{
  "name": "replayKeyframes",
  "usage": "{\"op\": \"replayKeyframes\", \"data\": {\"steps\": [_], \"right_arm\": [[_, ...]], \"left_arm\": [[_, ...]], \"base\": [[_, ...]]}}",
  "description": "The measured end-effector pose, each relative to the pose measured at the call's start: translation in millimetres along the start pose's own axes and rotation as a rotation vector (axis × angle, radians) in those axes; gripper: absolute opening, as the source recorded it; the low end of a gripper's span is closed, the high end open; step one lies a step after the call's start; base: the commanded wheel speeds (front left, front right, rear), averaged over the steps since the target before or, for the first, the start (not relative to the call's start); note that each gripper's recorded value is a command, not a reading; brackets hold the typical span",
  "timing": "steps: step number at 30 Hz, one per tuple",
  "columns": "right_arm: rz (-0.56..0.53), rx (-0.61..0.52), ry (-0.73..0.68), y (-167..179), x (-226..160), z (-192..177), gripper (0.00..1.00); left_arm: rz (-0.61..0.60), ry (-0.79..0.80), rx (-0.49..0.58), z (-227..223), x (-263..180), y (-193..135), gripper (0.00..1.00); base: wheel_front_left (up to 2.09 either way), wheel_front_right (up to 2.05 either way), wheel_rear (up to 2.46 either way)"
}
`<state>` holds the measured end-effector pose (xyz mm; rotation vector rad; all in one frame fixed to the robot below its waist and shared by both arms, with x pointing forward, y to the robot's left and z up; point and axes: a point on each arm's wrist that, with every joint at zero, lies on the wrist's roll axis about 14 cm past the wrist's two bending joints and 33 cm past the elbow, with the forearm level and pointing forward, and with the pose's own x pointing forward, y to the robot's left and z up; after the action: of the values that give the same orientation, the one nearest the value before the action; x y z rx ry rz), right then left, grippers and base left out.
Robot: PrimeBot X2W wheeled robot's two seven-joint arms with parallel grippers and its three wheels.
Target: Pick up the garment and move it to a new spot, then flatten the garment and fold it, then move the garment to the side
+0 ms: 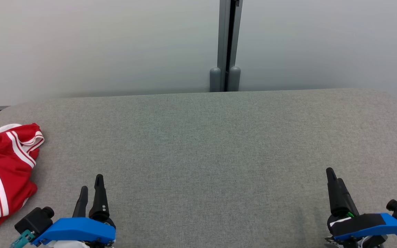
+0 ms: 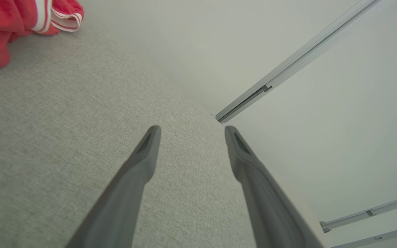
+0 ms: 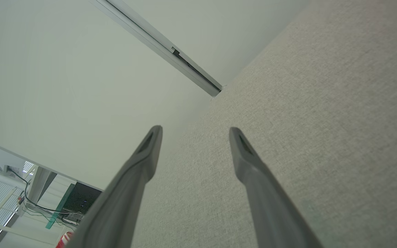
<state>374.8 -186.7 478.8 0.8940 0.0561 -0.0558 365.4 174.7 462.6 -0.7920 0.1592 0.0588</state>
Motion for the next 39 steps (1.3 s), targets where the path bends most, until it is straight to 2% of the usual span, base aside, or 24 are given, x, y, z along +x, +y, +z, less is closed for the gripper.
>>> {"op": "replayKeyframes", "data": {"steps": [15,39], "right_arm": [[0.023,-0.162,-0.009,4,0,-1,1.0],[0.069,-0.385,-0.001,11,1,-11,1.0]], "left_arm": [[-0.035,-0.023,0.194,1,-2,-7,1.0],[-0.067,-0.056,0.433,1,-5,-11,1.0]], "base": [[0.0,0.0,0.0],[0.0,0.0,0.0]]}}
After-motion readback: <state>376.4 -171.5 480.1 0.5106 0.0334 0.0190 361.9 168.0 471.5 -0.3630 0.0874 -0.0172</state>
